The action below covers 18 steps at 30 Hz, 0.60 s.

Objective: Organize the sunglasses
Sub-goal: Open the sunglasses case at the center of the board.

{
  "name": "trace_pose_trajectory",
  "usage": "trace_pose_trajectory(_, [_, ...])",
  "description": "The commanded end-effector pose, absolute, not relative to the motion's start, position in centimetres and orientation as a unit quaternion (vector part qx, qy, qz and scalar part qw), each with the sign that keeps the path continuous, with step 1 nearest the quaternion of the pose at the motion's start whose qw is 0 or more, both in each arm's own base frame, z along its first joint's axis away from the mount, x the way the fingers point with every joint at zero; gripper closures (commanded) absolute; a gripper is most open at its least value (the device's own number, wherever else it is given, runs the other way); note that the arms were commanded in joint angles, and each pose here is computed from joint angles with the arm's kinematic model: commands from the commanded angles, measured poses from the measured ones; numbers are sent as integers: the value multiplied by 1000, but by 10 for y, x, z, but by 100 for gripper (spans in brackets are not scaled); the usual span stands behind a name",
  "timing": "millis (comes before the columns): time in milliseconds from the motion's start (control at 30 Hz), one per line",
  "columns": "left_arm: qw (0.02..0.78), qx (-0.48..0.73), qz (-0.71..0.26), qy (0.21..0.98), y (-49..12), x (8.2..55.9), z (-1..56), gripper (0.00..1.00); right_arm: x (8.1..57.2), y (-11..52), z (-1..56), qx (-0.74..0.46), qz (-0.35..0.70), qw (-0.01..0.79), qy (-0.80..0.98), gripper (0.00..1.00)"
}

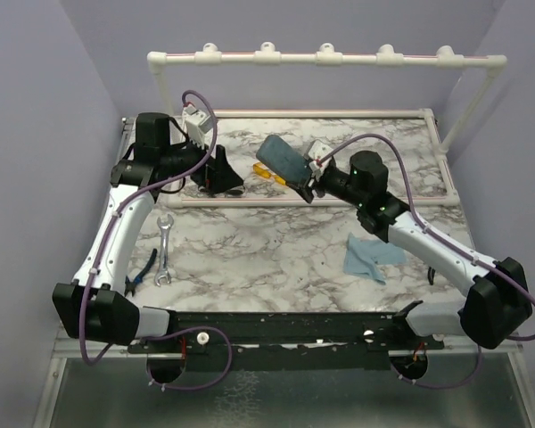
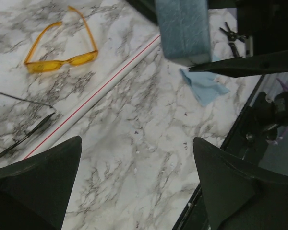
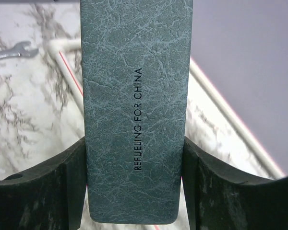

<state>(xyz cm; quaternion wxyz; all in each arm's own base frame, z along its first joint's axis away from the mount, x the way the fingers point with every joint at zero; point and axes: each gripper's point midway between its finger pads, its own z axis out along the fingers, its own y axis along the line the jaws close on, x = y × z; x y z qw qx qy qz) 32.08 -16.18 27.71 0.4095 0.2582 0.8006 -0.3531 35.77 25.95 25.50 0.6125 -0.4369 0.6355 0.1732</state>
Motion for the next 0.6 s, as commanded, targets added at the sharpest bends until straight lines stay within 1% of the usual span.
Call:
trace_pose_trajectory(0, [363,250,-463,769,-199,283,330,1,357,279,329,-438,133,729,509,100])
trace_pose_trajectory(67, [361,260,-478,757,-206,276,345,1,352,285,337,-445,129,735,495,99])
trace_pose_trajectory(167, [365,267,-471,758,-211,275,351,1,340,296,344,-464,118,744,467,100])
trace_pose_trajectory(300, [378,272,-447,764,-217,285,354,1,324,310,349,-487,116,747,437,100])
trace_pose_trajectory(400, [400,277,-411,771,-222,298,358,1,318,316,350,-495,122,746,429,99])
trace_pose_trajectory(500, [422,267,-378,780,-217,313,362,3,316,318,351,-497,123,747,425,99])
trace_pose_trajectory(567, [426,264,-365,784,-214,317,360,8,315,318,352,-498,123,746,424,99])
